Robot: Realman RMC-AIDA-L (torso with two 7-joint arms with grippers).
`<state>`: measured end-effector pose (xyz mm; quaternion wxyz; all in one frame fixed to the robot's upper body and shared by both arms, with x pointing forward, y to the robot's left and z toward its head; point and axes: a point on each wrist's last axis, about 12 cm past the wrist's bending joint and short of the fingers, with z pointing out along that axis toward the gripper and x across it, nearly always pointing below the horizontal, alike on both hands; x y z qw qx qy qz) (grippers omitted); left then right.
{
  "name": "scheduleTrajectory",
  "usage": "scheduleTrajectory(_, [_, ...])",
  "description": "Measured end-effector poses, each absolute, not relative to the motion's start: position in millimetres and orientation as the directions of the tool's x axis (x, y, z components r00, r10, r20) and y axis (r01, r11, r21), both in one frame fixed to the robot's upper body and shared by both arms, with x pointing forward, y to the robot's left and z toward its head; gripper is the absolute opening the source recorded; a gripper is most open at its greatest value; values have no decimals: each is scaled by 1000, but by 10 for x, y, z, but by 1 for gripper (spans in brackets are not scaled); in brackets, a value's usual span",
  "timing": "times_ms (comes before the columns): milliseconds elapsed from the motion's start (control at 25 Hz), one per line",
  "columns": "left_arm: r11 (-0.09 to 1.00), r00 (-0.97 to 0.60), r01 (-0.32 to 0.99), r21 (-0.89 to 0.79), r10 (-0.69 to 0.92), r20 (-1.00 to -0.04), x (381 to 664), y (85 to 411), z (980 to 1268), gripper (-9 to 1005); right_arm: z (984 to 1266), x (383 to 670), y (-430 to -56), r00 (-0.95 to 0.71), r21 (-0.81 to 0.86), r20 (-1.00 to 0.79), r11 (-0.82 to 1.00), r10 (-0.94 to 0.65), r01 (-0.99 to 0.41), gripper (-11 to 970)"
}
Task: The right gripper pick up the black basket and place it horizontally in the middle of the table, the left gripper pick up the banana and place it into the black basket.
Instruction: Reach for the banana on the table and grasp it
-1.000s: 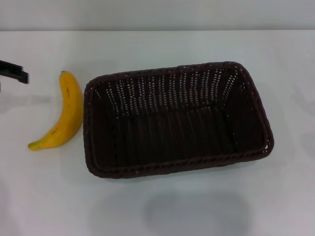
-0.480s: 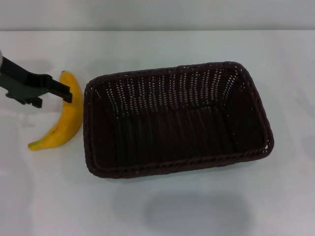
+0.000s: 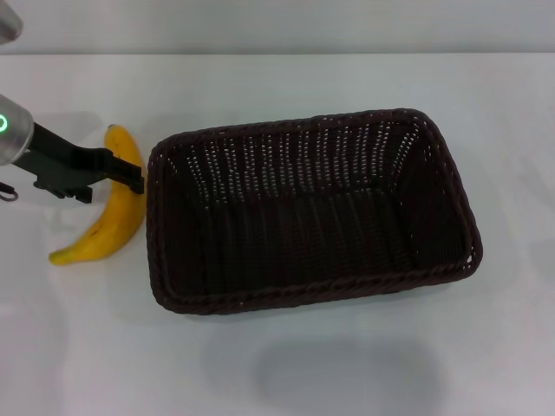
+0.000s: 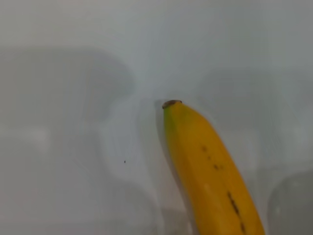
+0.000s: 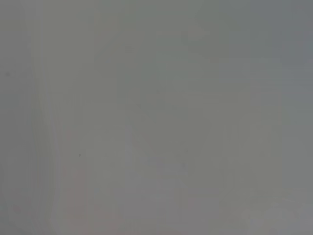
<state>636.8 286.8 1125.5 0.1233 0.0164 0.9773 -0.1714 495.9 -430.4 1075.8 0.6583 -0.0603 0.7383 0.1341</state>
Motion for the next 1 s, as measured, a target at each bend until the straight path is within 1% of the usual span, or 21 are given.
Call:
scheduleTrajectory(200, [945, -966, 81, -316, -3, -259, 6379, 2822, 11167, 824, 10753, 4964, -4302, -130, 117, -988, 957, 85, -265, 877])
scheduleTrajectory(400, [952, -965, 118, -281, 43, -259, 6389, 2745, 11140, 823, 10750, 4992, -4311, -137, 116, -987, 961, 83, -250, 877])
scheduleTrajectory(680, [953, -961, 139, -271, 64, -267, 6395, 2719, 11145, 821, 10722, 5001, -4312, -149, 120, -985, 964, 86, -237, 877])
scheduleTrajectory(920, [952, -953, 169, -256, 91, -288, 6412, 2718, 11149, 784, 10713, 5000, -4315, -153, 123, -984, 965, 88, -232, 877])
scheduleTrajectory(1000, [951, -947, 180, -252, 99, -304, 6435, 2719, 11202, 772, 10710, 4997, -4318, -155, 125, -984, 965, 90, -229, 876])
